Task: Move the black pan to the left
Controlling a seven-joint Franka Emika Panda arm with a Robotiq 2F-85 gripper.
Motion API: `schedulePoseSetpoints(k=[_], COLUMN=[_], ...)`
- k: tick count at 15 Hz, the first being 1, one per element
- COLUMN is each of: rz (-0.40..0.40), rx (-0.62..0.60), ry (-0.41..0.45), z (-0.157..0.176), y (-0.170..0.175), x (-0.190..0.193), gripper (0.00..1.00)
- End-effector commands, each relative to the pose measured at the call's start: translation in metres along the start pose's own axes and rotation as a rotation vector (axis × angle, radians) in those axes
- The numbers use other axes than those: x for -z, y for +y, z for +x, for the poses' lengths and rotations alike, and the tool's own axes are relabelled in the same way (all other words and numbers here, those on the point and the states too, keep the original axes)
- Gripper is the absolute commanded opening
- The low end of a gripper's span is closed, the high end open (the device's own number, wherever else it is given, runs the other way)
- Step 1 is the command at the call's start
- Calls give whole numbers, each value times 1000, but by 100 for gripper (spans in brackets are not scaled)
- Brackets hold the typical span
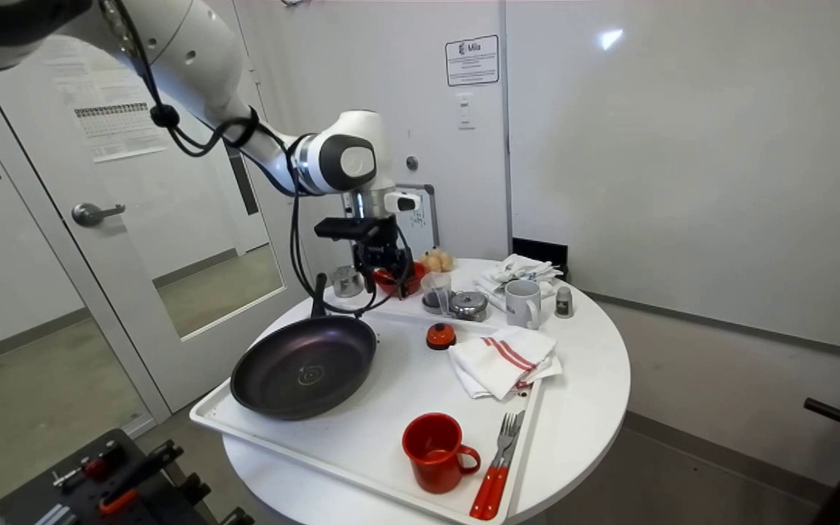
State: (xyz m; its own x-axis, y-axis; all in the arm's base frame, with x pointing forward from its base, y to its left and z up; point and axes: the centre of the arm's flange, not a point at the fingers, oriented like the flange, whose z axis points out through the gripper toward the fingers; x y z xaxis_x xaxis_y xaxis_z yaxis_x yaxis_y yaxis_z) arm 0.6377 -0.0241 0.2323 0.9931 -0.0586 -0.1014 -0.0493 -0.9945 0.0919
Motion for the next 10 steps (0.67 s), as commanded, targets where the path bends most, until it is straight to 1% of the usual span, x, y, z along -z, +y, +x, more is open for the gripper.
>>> schedulePoseSetpoints(k=[1,5,7,10], rz=[53,75,88,84], rx=[-63,-124,-153,-179], ry=[26,52,70,106], z=[-80,-122,-145,-171], y=[30,51,57,63], x=[-21,-36,-38,-35], gripper=[100,100,100,100])
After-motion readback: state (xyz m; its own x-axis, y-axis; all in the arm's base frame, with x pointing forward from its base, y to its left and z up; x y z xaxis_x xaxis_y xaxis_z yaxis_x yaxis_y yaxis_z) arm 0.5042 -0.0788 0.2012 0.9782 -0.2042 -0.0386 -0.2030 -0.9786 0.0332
